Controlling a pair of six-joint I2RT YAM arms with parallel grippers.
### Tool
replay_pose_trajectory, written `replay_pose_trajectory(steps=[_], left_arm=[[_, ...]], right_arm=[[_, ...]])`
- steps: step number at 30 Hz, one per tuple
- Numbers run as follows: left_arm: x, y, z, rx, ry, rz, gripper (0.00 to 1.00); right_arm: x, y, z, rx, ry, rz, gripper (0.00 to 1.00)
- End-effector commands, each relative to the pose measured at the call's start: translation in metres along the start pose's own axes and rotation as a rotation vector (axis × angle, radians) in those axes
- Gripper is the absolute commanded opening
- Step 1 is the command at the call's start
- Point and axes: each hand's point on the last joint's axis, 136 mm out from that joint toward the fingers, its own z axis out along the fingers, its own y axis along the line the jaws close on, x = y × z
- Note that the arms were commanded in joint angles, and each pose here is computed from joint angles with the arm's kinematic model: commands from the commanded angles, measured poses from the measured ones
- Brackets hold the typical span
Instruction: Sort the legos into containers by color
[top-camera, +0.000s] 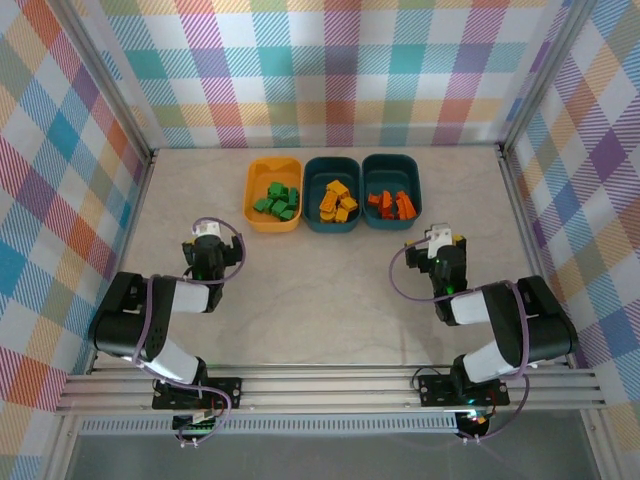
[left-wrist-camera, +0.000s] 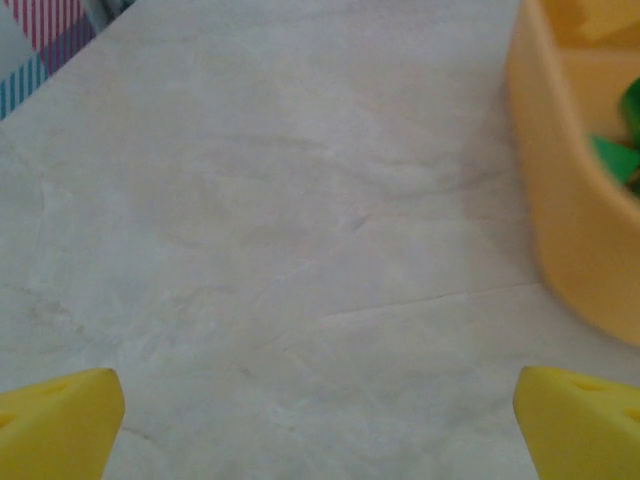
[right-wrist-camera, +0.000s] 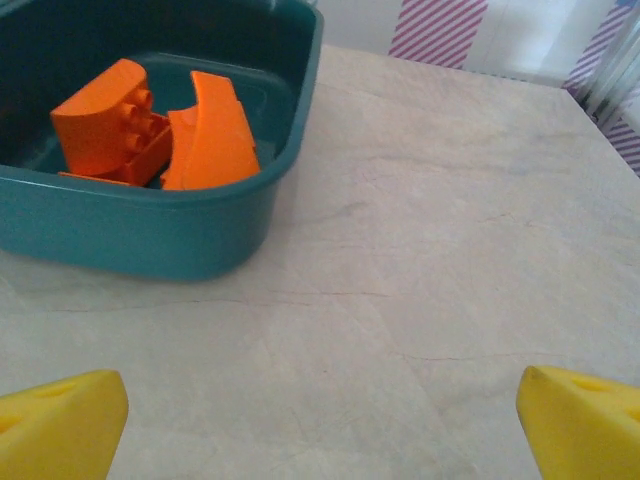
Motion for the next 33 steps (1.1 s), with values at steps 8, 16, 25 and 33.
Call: replay_pose_trajectory(steps=[8, 16, 25, 33], left_arm=[[-0.013, -0.002, 0.002, 0.042, -0.042, -0.046, 1.0], [-0.012, -0.003, 0.002, 0.039, -0.043, -0.039, 1.0], [-0.013, -0.003, 0.002, 0.04, -0.044, -0.038, 1.0], [-0.012, -0.003, 0.002, 0.038, -0.042, -0.036, 1.0]], right_arm=[[-0.015, -0.036, 0.027, 0.023, 0.012, 0.222, 1.0], [-0.015, -0.034, 0.027, 0.01, 0.015, 0.212, 1.0], [-0.016, -0.033, 0.027, 0.009, 0.013, 0.212, 1.0], [-0.015, -0.033, 0.027, 0.008, 0.014, 0.212, 1.0]])
